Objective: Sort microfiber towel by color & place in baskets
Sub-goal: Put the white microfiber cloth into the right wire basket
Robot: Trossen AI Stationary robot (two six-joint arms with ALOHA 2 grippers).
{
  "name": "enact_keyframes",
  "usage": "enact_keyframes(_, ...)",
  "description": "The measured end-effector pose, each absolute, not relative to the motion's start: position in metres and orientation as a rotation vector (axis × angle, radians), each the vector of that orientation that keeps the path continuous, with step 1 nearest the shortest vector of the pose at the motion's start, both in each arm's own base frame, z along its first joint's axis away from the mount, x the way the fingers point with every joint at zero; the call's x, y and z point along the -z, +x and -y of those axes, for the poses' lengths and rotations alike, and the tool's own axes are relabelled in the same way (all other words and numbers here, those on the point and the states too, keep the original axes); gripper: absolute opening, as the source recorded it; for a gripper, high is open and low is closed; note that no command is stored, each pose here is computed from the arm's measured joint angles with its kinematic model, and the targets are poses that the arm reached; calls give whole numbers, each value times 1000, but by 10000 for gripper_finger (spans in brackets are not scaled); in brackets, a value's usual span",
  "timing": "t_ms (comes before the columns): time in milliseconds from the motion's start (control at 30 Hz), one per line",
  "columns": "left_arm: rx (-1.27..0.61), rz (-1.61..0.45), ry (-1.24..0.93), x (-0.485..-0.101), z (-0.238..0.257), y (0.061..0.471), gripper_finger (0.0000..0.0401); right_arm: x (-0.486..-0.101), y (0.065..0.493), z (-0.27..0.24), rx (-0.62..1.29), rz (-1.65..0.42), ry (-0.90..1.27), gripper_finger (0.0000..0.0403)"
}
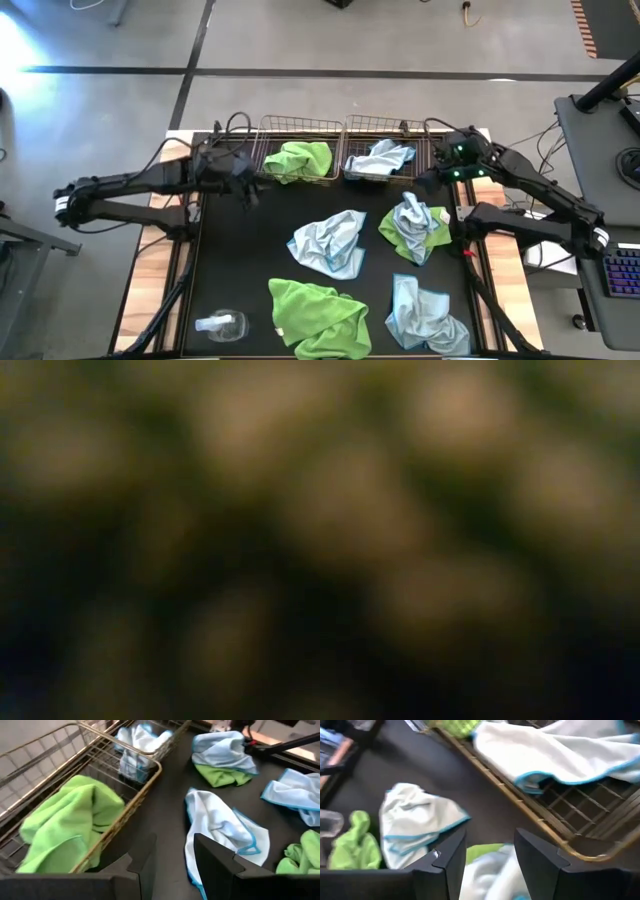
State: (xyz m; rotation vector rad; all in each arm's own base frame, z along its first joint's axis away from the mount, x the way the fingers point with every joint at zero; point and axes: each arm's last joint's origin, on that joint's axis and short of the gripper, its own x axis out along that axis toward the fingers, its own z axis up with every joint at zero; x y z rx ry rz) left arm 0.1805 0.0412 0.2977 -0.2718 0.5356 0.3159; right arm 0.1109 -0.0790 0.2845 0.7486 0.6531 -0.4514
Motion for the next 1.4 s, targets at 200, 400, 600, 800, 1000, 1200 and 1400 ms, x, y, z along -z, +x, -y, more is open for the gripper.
enact_keyframes(200,-309,-503,-296,-269,-37,173,113,-289,115,58,357,-651,800,160)
enact_keyframes(400,-307,-454,-305,-253,-36,166,113,-289,122,40,272,-698,865,160)
enact_keyframes(600,-293,-415,-263,-251,-34,159,113,-278,123,23,203,-894,839,160)
enact_keyframes(800,-255,-393,-225,-255,-33,155,113,-267,127,14,134,-1061,723,160)
enact_keyframes(1000,-241,-374,-192,-258,-32,152,113,-260,135,12,71,-1127,508,160)
enact_keyframes(1200,-239,-359,-189,-260,-31,149,113,-250,133,15,82,-1287,290,160)
enact_keyframes(1400,-236,-354,-179,-261,-31,148,113,-240,140,18,130,-1393,233,160)
